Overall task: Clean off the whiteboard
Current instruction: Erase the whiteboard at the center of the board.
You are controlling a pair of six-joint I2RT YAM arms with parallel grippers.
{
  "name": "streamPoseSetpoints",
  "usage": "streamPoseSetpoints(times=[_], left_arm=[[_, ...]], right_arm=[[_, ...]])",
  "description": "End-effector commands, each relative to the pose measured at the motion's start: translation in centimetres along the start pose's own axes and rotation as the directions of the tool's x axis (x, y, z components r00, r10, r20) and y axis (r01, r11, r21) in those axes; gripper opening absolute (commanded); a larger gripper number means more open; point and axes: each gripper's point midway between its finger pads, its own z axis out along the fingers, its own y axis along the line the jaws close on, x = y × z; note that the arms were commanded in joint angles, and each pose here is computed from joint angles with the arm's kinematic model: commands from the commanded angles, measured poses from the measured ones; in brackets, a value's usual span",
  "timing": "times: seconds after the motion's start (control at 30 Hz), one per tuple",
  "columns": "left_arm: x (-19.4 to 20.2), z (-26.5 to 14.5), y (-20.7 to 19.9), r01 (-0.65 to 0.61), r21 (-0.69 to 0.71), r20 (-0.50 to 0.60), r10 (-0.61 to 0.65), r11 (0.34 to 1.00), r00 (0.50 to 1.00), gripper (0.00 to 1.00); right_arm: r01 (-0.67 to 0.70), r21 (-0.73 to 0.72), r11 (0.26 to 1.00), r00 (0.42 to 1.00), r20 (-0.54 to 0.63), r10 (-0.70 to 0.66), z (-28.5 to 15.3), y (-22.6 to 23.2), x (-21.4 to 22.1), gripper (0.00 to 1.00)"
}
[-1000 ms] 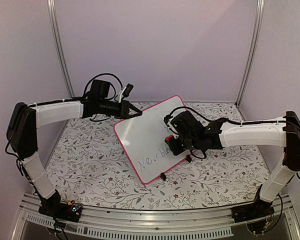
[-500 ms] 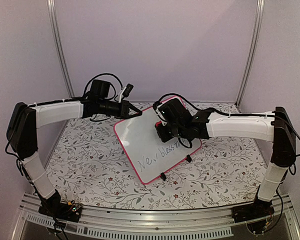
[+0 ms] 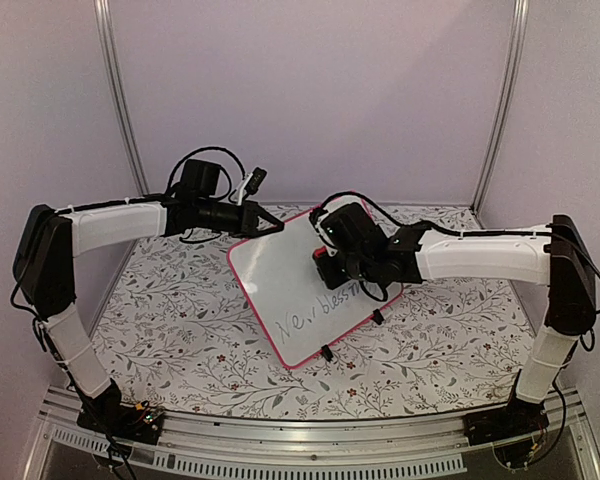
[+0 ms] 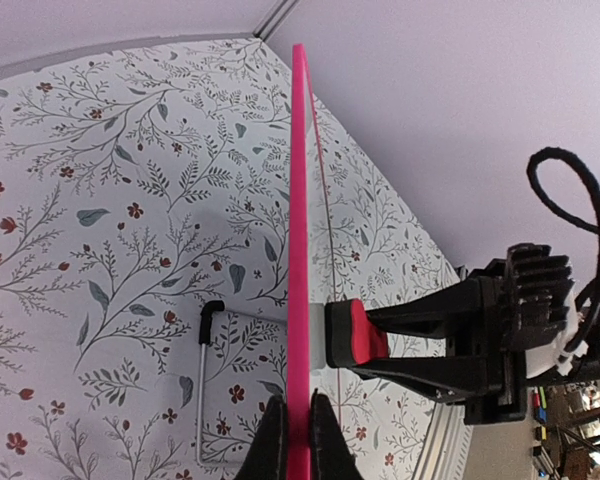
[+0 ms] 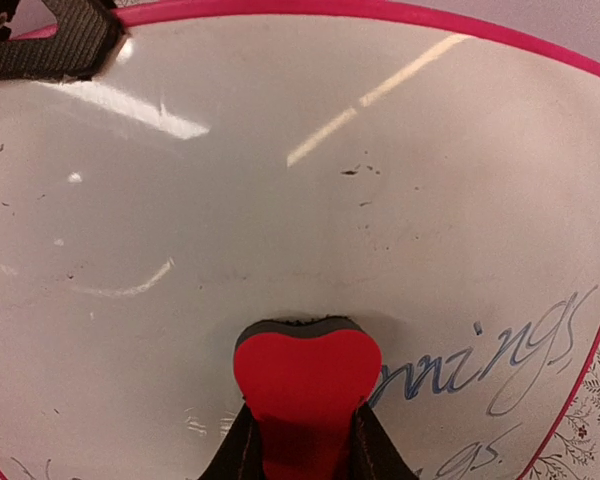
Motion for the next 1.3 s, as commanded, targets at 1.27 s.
streamPoseSetpoints(times=[1.27], left_arm=[[0.5, 0.6, 0.0, -0.041, -0.018, -0.010, 0.041, 0.999, 0.999, 0.00]], right_arm=[[-0.034, 0.022, 0.999, 0.999, -0.003, 0.034, -4.9, -2.2, 1.8, 0.00]])
